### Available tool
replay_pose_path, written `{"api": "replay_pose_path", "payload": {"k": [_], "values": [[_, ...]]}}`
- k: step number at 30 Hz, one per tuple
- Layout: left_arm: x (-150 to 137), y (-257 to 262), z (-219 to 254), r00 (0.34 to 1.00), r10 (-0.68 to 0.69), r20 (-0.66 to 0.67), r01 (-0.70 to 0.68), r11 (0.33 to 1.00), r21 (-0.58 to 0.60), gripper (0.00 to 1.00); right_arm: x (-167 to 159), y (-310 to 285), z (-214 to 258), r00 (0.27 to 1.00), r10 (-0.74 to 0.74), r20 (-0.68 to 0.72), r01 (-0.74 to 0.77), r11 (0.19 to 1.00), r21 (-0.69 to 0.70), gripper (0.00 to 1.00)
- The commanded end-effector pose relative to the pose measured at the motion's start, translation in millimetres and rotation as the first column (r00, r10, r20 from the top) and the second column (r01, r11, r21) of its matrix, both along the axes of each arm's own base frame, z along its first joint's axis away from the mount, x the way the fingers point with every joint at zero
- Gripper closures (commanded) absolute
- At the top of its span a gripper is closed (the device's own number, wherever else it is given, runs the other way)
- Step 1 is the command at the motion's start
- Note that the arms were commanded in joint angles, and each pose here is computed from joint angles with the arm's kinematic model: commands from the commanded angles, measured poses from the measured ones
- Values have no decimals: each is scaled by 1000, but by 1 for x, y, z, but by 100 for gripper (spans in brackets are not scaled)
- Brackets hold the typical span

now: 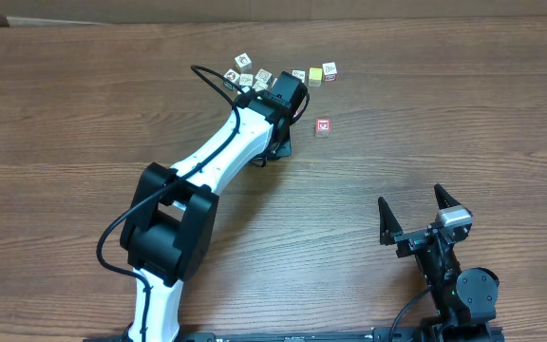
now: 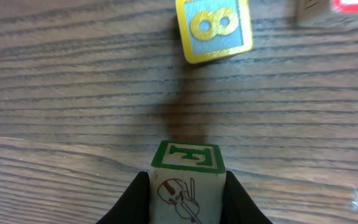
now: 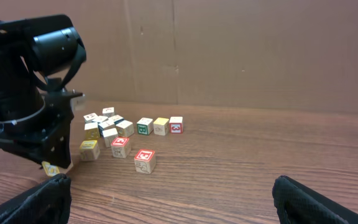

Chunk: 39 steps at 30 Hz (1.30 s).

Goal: Form a horizontal line

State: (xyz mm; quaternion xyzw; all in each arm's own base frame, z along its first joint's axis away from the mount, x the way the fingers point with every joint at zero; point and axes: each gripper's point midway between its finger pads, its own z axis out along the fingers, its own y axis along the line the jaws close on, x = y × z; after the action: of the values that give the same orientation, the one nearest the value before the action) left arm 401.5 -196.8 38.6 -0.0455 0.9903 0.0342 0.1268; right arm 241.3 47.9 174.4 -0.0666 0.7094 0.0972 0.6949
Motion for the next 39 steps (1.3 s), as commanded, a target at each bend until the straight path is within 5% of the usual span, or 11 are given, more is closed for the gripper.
{"api": "replay_pose_path", "payload": {"k": [1,39], "values": [[-1,0,-7,1000,29,-11,-29,1000,-5,83,0,0,-2,1000,-1,2,1,1000,-4,0],[-5,2,-20,999,31,-14,-31,1000,1,75,0,0,-2,1000,-1,2,1,1000,-4,0]]}}
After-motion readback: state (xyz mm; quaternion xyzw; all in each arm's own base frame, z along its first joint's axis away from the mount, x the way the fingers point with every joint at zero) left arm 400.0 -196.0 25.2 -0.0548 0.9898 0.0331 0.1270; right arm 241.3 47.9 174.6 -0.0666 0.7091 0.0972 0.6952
